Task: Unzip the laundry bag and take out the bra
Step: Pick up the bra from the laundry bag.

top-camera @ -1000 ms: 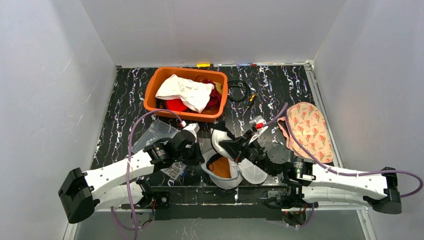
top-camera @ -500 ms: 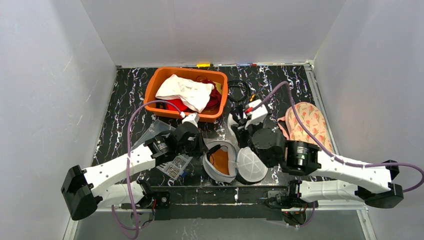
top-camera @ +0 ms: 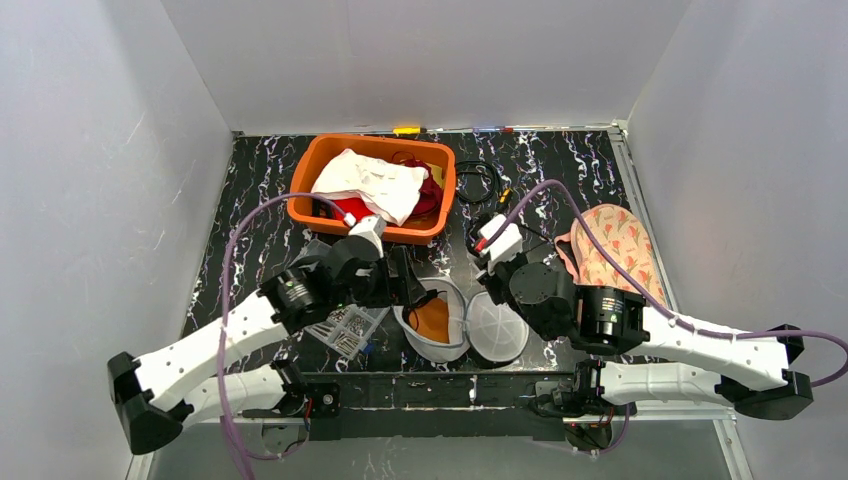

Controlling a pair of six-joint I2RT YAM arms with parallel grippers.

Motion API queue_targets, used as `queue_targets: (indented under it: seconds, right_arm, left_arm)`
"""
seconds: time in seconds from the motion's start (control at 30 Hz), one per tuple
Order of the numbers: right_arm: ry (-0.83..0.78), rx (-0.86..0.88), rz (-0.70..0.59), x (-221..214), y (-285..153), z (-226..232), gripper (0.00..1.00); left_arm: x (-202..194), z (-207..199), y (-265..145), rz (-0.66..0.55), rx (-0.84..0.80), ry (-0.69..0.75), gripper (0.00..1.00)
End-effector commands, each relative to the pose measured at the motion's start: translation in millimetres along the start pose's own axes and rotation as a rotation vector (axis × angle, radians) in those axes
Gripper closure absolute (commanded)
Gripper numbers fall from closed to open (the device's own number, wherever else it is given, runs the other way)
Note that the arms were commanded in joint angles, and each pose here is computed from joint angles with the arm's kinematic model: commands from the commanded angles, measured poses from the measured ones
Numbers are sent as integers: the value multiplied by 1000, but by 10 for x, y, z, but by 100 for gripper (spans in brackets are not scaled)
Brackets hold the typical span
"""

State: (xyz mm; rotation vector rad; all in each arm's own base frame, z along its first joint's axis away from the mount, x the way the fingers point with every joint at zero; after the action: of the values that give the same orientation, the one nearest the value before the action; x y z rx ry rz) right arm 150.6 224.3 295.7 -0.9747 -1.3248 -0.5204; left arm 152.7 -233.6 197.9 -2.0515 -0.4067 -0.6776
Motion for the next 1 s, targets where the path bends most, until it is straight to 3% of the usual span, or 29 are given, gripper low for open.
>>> queue_targets:
  seconds: [0.0,0.17,0.37,0.53,0.73,0.97]
  right_arm:
    - [-200,116,-57,112,29,123,99]
    - [-423,206,-127,4,-2,135,99]
    - [-600,231,-247,53,-62,79,99]
    - [-750,293,-339,43,-77,168,99]
    - [-795,318,-386,126,-112,212,99]
    - [-799,339,-418,151,-104,282,99]
  left_arm:
    - [335,-183,-472,-134,-100,10,18]
    - [653,-377,-936,-294,-231,66,7]
    - [675,-829,-1199,-185,-455,168,5]
    - [689,-1094,-1041,-96,-620,144,4]
    - [807,-1162,-812,-45,-726,82,1]
    - [815,-1148,-525,7,-687,22,2]
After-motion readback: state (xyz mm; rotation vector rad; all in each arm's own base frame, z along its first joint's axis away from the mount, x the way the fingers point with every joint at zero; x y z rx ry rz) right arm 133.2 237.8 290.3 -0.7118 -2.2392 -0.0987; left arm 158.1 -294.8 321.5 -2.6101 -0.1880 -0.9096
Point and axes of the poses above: each gripper's point midway between its finger pads, its own y axis out along the fingers, its own z axis along the line the jaws close on, x = y × z, the point moved 2 cm from there along -y, back along the fingers, and after that the axes turned 8 degrees about y, right-handed, at the moved point
